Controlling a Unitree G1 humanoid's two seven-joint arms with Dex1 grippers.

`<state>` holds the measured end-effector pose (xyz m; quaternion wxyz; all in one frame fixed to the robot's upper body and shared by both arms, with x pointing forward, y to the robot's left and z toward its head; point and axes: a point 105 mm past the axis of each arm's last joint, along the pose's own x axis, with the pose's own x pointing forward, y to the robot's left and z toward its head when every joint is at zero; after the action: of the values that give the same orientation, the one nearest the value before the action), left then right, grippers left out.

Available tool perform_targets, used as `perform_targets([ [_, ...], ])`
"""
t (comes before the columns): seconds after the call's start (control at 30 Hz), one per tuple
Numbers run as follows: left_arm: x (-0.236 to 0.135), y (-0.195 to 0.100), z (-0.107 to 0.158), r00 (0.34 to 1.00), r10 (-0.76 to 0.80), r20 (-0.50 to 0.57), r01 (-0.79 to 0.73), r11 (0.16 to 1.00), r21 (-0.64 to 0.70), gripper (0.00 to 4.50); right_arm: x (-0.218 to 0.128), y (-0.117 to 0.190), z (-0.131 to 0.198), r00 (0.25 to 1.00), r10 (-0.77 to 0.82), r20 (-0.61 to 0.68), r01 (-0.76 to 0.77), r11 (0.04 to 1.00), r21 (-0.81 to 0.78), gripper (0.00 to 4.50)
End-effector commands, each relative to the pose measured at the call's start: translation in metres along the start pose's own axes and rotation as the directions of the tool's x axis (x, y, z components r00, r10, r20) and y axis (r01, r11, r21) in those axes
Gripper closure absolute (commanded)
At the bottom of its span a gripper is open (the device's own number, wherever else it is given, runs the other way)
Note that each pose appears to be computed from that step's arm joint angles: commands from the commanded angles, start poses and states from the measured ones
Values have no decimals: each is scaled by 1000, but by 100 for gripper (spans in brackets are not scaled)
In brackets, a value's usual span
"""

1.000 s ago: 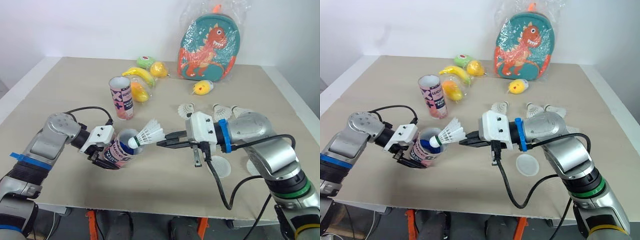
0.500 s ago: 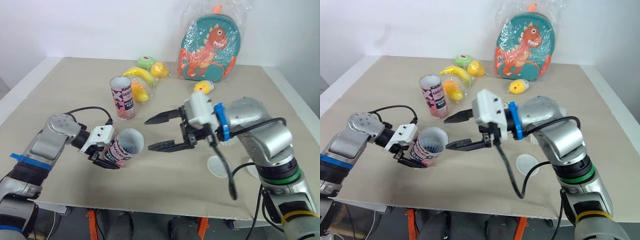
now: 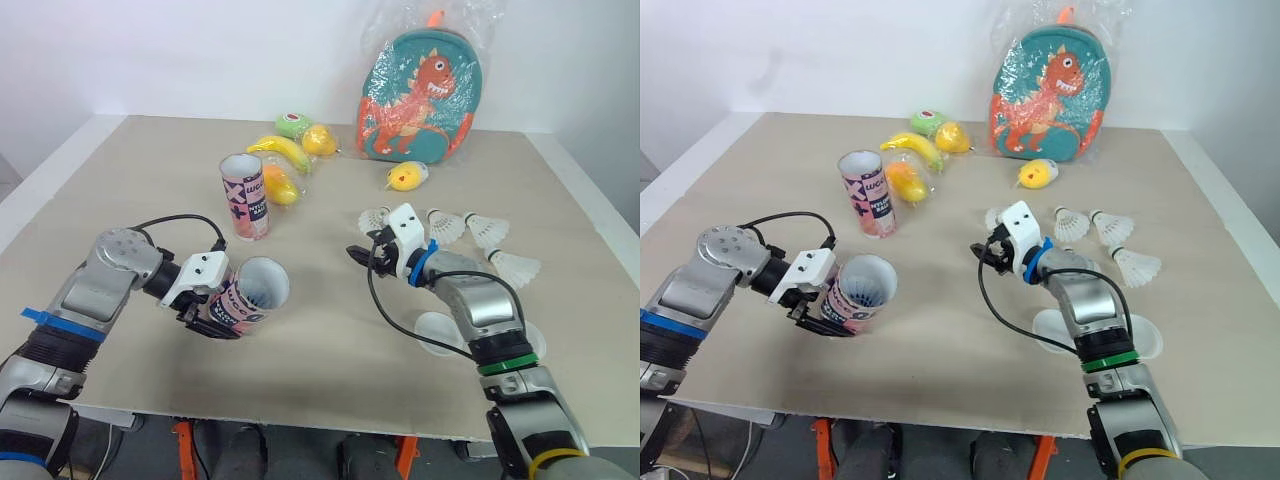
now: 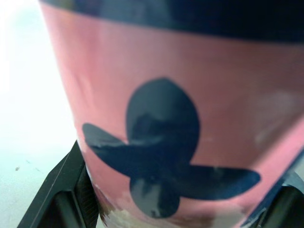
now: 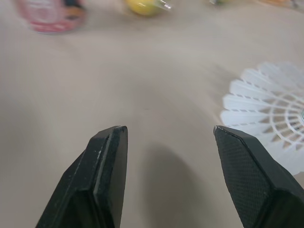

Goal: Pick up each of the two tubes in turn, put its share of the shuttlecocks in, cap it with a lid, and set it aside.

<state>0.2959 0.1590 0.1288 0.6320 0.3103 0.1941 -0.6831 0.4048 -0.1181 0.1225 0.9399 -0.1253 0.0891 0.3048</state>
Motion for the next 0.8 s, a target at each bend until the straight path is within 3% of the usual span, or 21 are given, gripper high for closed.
perform_targets([
  [0.03,17,-9,-12,998,-63,-23,62,997,-45,110,6,-18,15,993,-109,44,111,993,-48,136],
  [0.23,18,-11,-11,998,-59,-16,58,997,-54,110,5,-50,8,963,-271,10,271,962,-34,136],
  [0.7,21,-11,-10,998,-55,-7,54,997,-59,110,2,-58,10,947,-322,9,322,946,-25,136],
  [0.8,21,-12,-9,998,-59,-5,59,997,-59,110,2,-62,9,936,-352,8,352,936,-16,214],
])
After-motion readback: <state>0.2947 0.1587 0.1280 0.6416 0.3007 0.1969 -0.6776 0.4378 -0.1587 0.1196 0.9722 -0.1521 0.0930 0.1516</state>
